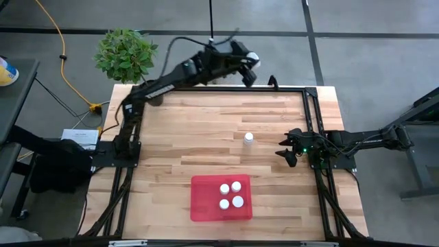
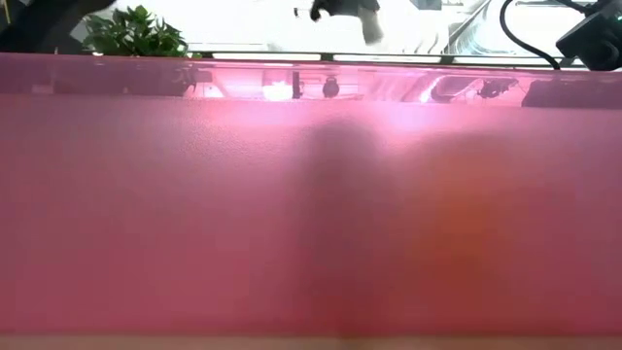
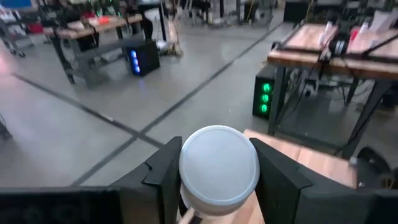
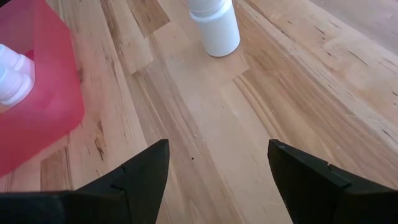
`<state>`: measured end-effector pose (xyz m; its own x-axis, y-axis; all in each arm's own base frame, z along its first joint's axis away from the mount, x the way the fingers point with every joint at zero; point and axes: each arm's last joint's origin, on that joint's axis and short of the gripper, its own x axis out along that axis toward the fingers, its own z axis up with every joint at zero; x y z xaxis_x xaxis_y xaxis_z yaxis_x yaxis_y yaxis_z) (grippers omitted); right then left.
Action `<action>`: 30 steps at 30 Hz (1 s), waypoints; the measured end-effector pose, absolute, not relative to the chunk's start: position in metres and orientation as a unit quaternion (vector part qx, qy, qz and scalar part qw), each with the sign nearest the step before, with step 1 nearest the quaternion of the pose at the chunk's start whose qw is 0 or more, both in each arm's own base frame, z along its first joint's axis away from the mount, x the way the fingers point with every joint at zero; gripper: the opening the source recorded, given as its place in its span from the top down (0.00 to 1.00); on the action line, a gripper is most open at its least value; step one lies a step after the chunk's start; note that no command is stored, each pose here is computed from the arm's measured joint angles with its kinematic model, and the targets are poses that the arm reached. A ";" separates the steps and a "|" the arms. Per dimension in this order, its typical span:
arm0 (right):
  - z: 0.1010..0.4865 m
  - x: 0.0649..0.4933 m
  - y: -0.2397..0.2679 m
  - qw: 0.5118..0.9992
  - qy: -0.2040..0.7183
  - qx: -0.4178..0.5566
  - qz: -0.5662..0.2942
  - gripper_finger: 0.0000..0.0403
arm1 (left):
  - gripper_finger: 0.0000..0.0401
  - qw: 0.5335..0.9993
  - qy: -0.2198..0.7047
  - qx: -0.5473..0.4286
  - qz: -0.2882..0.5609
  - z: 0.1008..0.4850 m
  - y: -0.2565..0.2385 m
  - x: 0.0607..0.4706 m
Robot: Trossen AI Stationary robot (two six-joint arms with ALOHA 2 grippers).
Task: Pick and place pill bottles into a basket
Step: Put the white pill bottle into the pink bin
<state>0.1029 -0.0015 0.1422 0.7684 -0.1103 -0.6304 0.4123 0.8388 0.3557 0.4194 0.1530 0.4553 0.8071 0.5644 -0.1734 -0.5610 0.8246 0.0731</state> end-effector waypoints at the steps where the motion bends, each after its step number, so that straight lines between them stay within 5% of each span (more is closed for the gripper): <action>1: 0.142 0.103 -0.001 0.908 0.309 0.245 -0.144 0.35 | 0.52 0.951 0.090 0.010 0.296 0.463 0.151 0.413; 19: 0.142 0.103 -0.001 0.908 0.310 0.243 -0.144 0.35 | 0.52 0.949 0.135 -0.008 0.285 0.536 0.106 0.285; 30: 0.142 0.103 -0.001 0.908 0.310 0.244 -0.144 0.35 | 0.52 0.965 0.221 -0.078 0.117 0.532 0.082 0.247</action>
